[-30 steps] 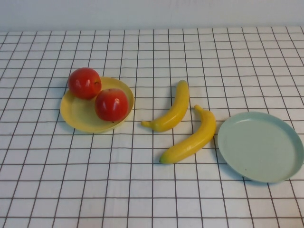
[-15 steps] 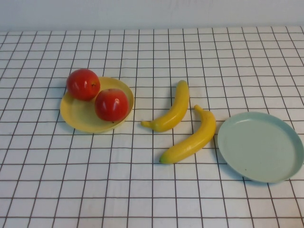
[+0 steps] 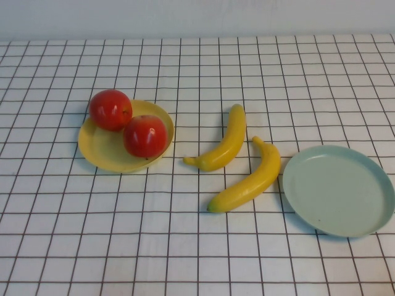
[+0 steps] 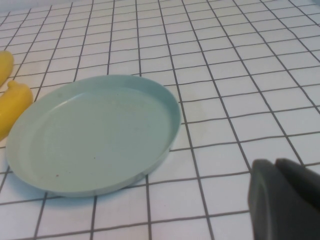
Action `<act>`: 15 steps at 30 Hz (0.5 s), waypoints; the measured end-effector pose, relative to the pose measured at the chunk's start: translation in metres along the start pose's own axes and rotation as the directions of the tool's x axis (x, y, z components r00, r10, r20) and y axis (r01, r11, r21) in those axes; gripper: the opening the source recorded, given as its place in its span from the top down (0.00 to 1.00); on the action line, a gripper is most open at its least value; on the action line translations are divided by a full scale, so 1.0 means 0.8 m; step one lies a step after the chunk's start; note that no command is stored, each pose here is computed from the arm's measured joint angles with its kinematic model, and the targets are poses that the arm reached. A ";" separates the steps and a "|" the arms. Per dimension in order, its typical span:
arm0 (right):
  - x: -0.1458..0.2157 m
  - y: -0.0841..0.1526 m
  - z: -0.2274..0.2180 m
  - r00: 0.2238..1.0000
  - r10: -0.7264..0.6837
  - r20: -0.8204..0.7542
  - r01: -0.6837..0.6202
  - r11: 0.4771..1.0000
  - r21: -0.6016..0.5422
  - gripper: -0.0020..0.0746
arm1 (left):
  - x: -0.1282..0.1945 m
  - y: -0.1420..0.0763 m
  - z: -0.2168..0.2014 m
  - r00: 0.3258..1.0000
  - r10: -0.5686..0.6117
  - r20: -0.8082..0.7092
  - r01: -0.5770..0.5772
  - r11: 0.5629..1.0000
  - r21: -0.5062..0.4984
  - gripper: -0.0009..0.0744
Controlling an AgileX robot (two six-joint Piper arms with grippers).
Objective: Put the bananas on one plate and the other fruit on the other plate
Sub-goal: Put another type of fruit in the right plate
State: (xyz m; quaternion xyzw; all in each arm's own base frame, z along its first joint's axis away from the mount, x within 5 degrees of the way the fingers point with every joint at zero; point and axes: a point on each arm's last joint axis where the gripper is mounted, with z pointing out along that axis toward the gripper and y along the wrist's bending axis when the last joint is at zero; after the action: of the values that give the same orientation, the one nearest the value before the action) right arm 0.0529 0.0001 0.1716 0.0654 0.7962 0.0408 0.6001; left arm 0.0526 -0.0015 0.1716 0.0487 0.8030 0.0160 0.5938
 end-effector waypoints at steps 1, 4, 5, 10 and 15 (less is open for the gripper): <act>0.000 0.000 0.000 1.000 0.000 0.000 0.000 1.000 0.000 1.00 | 0.000 0.000 0.000 1.000 0.000 0.000 0.000 1.000 0.000 0.99; 0.000 0.000 0.000 1.000 0.000 0.000 0.000 1.000 0.000 1.00 | 0.000 0.000 0.000 1.000 0.000 0.000 0.000 1.000 0.000 0.99; 0.000 0.000 0.000 1.000 0.000 0.000 0.000 1.000 0.000 1.00 | 0.000 0.000 0.000 1.000 0.000 0.000 0.000 1.000 0.000 0.99; -0.001 0.002 0.000 0.998 0.056 0.010 -0.056 0.998 -0.022 1.00 | 0.000 0.000 0.000 1.000 0.000 -0.001 0.000 1.000 0.000 0.99; -0.069 0.018 -0.038 0.995 0.068 0.070 -0.061 0.994 -0.093 1.00 | 0.000 0.000 0.000 1.000 0.000 -0.001 0.000 1.000 0.000 0.99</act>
State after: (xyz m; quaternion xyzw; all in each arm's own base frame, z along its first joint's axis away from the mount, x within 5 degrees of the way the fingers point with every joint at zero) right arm 0.0392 0.0063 0.2343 0.0653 0.7685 0.0936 0.6296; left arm 0.0526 -0.0015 0.1716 0.0487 0.8032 0.0160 0.5935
